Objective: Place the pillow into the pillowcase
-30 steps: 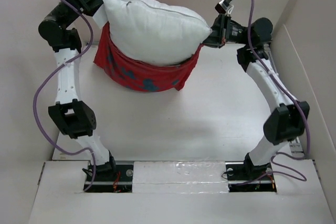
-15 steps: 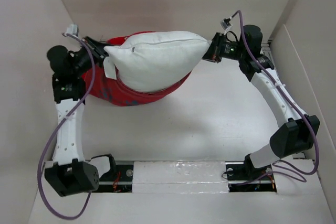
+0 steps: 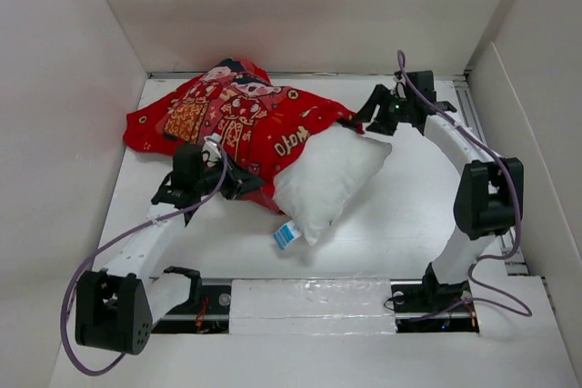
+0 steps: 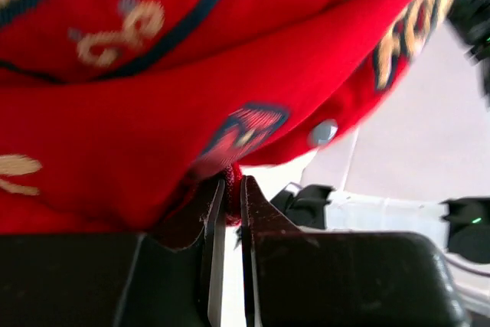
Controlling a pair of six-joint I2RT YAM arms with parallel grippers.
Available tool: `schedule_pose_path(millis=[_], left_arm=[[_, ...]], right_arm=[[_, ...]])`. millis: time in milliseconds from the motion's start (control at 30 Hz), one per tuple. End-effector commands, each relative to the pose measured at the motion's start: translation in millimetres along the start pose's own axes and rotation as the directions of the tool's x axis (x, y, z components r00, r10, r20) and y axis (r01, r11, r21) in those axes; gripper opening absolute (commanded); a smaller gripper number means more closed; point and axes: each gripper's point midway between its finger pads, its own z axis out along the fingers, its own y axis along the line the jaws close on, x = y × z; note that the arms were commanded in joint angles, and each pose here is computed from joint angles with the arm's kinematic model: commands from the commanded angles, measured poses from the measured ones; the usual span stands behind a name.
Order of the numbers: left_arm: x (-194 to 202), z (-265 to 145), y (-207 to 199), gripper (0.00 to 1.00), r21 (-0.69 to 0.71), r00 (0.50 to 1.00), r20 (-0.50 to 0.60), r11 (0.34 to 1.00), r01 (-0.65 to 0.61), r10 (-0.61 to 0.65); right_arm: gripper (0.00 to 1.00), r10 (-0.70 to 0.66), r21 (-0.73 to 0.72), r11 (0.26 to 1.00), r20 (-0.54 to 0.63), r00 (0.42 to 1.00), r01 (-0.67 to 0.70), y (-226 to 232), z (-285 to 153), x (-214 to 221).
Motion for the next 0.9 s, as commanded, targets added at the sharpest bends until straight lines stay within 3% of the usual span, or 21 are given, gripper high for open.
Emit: schedule_pose_path(millis=[0, 33, 100, 133, 167, 200, 233, 333, 367, 400, 433, 500, 567, 600, 633, 733, 833, 867], left_arm=[[-6.4, 13.6, -26.4, 0.0, 0.073, 0.988, 0.06, 0.986, -0.148, 0.144], [9.6, 25.3, -25.3, 0.0, 0.069, 0.988, 0.006, 0.985, -0.157, 0.157], [14.3, 37.9, -33.8, 0.0, 0.05, 0.979, 0.011, 0.978, -0.203, 0.203], [35.3, 45.5, -41.6, 0.0, 0.05, 0.969, -0.037, 0.969, -0.243, 0.245], [36.2, 53.0, -32.1, 0.07, -0.042, 0.968, -0.023, 0.967, -0.253, 0.252], [35.3, 53.1, -57.6, 0.18, -0.035, 0.953, 0.006, 0.953, -0.302, 0.302], [49.3, 52.5, -60.3, 0.42, -0.172, 0.926, 0.032, 0.914, -0.366, 0.377], [58.9, 43.1, -93.6, 0.47, -0.199, 0.9, 0.076, 0.891, -0.408, 0.43], [48.8, 31.0, -87.0, 0.58, -0.306, 0.878, 0.135, 0.862, -0.403, 0.459], [46.8, 22.6, -105.6, 0.73, -0.307, 0.868, 0.173, 0.863, -0.403, 0.466], [47.0, 17.0, -110.3, 0.81, -0.326, 0.86, 0.19, 0.856, -0.401, 0.475], [48.1, 11.2, -110.4, 1.0, -0.375, 0.84, 0.191, 0.828, -0.416, 0.508], [40.9, 18.3, -119.4, 1.0, -0.397, 0.81, 0.192, 0.799, -0.452, 0.553], [42.1, 25.3, -113.4, 1.0, -0.415, 0.811, 0.174, 0.788, -0.454, 0.559], [40.0, 30.7, -119.1, 1.0, -0.421, 0.788, 0.156, 0.761, -0.493, 0.596], [25.3, 59.6, -97.0, 1.0, -0.532, 0.761, 0.063, 0.667, -0.522, 0.646], [15.5, 77.0, -105.3, 1.0, -0.568, 0.72, 0.037, 0.607, -0.555, 0.693], [13.6, 79.8, -112.3, 1.0, -0.562, 0.71, 0.038, 0.603, -0.566, 0.703]], right_arm=[[0.7, -0.089, 0.051, 0.995, 0.159, 0.983, 0.082, 18.2, -30.6, -53.9], [1.0, -0.1, 0.07, 0.994, 0.196, 0.976, 0.088, 21.1, -42.9, -56.2], [1.0, -0.106, 0.127, 0.989, 0.3, 0.948, 0.071, 10.1, -65.4, -68.3], [1.0, -0.1, 0.131, 0.99, 0.329, 0.939, 0.059, 5.6, -82.4, -57.4], [1.0, -0.09, 0.136, 0.99, 0.357, 0.93, 0.043, 0.4, -92.4, -55.7], [1.0, -0.084, 0.12, 0.992, 0.384, 0.919, 0.04, -5.2, -105.1, -57.4], [1.0, -0.082, 0.083, 0.995, 0.377, 0.923, 0.055, -6.7, -117.5, -30.3], [1.0, -0.066, 0.056, 0.997, 0.335, 0.94, 0.05, -12.5, -123.9, 2.3], [1.0, -0.063, 0.058, 0.997, 0.332, 0.941, 0.047, -15.9, -126.0, 12.0], [1.0, -0.037, 0.058, 0.998, 0.334, 0.942, 0.019, -22.0, -128.8, 21.4], [1.0, 0.004, 0.062, 0.998, 0.294, 0.956, -0.024, -39.9, -120.5, 48.7], [1.0, -0.017, -0.041, 0.999, 0.347, 0.938, 0.034, -28.5, -127.5, 57.6], [1.0, -0.029, -0.262, 0.959, 0.291, 0.956, 0.109, -7.9, -122.2, 92.8], [1.0, 0.046, -0.259, 0.966, 0.239, 0.97, 0.018, -22.2, -113.7, 110.2], [1.0, -0.014, -0.349, 0.928, 0.321, 0.947, 0.132, -3.1, -118.9, 102.0], [1.0, -0.029, -0.383, 0.907, 0.358, 0.933, 0.174, -10.2, -108.2, 108.4], [1.0, -0.003, -0.439, 0.886, 0.317, 0.948, 0.15, -8.8, -96.7, 110.8], [1.0, -0.028, -0.478, 0.855, 0.348, 0.937, 0.202, -0.1, -100.8, 108.2]])
